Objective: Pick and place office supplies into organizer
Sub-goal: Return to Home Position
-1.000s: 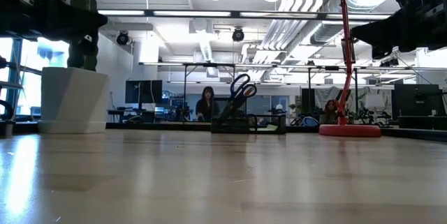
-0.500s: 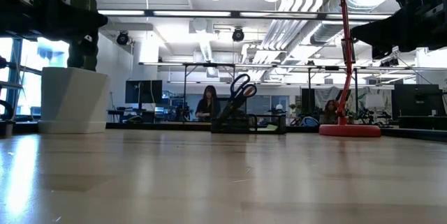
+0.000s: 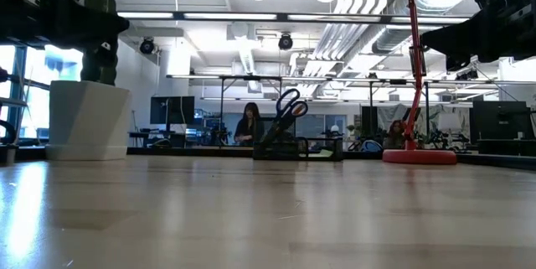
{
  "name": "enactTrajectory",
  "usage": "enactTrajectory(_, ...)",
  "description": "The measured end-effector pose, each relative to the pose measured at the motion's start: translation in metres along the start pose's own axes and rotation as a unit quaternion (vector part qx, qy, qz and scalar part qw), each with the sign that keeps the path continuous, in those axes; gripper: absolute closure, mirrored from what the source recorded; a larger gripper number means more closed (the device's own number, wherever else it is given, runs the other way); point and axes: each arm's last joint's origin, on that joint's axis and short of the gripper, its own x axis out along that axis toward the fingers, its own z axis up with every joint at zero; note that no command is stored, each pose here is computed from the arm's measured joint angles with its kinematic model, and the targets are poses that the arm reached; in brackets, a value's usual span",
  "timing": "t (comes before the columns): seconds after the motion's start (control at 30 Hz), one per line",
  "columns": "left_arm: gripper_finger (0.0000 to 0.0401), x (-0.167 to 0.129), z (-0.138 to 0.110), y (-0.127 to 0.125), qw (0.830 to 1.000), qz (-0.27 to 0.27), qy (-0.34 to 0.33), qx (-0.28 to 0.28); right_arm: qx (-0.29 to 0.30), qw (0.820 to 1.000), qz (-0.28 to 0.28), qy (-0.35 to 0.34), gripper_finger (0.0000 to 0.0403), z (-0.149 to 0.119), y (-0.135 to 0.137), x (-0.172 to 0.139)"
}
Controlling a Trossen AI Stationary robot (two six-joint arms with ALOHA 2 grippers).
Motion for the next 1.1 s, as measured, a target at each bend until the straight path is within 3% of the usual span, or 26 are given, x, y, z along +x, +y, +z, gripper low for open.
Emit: enactTrajectory(1.1, 0.0391, 0.0000, 0.0000, 0.0000, 1.000, 0.000, 0.000, 0.000, 0.000, 1.000, 0.000, 0.000, 0.0382, 0.0000, 0.0000, 0.0000)
